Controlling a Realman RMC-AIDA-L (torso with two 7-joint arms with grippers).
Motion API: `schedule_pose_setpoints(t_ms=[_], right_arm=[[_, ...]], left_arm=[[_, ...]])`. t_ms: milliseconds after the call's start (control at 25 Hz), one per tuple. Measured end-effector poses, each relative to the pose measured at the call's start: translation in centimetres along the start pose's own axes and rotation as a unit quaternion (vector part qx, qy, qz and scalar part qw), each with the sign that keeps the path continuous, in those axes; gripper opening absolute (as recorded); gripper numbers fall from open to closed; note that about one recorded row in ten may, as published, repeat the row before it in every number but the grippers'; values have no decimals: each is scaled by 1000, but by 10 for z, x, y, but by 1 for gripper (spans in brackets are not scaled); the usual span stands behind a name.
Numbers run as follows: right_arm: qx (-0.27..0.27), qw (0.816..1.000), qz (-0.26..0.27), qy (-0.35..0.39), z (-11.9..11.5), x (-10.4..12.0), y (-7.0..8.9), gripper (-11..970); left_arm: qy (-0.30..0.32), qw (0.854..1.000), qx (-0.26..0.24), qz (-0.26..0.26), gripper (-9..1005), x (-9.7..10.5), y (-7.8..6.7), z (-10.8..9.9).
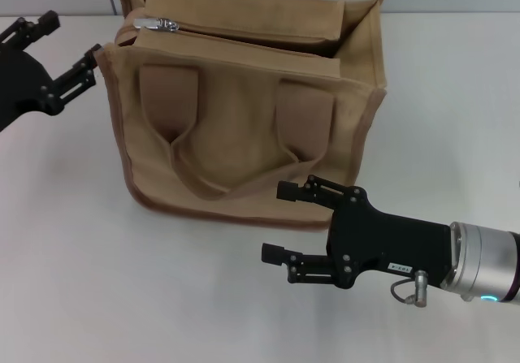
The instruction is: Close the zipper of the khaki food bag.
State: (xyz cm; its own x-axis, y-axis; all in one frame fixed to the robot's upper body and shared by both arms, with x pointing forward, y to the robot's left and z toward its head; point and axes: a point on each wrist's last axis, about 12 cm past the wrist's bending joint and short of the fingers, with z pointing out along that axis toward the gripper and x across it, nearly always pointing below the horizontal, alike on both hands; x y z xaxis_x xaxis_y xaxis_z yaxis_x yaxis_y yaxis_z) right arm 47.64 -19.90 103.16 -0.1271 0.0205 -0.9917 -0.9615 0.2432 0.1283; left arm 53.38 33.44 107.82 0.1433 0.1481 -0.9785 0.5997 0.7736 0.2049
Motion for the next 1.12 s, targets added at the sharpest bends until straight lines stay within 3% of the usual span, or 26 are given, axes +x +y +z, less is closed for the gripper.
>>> schedule_pose_setpoints(t_ms=[160,360,640,880,1120], right_arm=[[0,1000,-1,0,0,0,0,846],[0,1000,-1,1,0,0,0,846],[0,1000,-2,1,1,-1,-1,845],[2,1000,-4,4,2,-1,-2,845],[9,1000,-3,0,2,-1,-4,845]], left_arm=[[5,1000,2,2,707,1,0,1],[-5,999,50,9,695,-3,-10,6],[-24,997,74,20,679,-13,-8,9],[-28,997,71,21,665,-15,-10,26],[-41,998,35,8,651,-13,-9,34]])
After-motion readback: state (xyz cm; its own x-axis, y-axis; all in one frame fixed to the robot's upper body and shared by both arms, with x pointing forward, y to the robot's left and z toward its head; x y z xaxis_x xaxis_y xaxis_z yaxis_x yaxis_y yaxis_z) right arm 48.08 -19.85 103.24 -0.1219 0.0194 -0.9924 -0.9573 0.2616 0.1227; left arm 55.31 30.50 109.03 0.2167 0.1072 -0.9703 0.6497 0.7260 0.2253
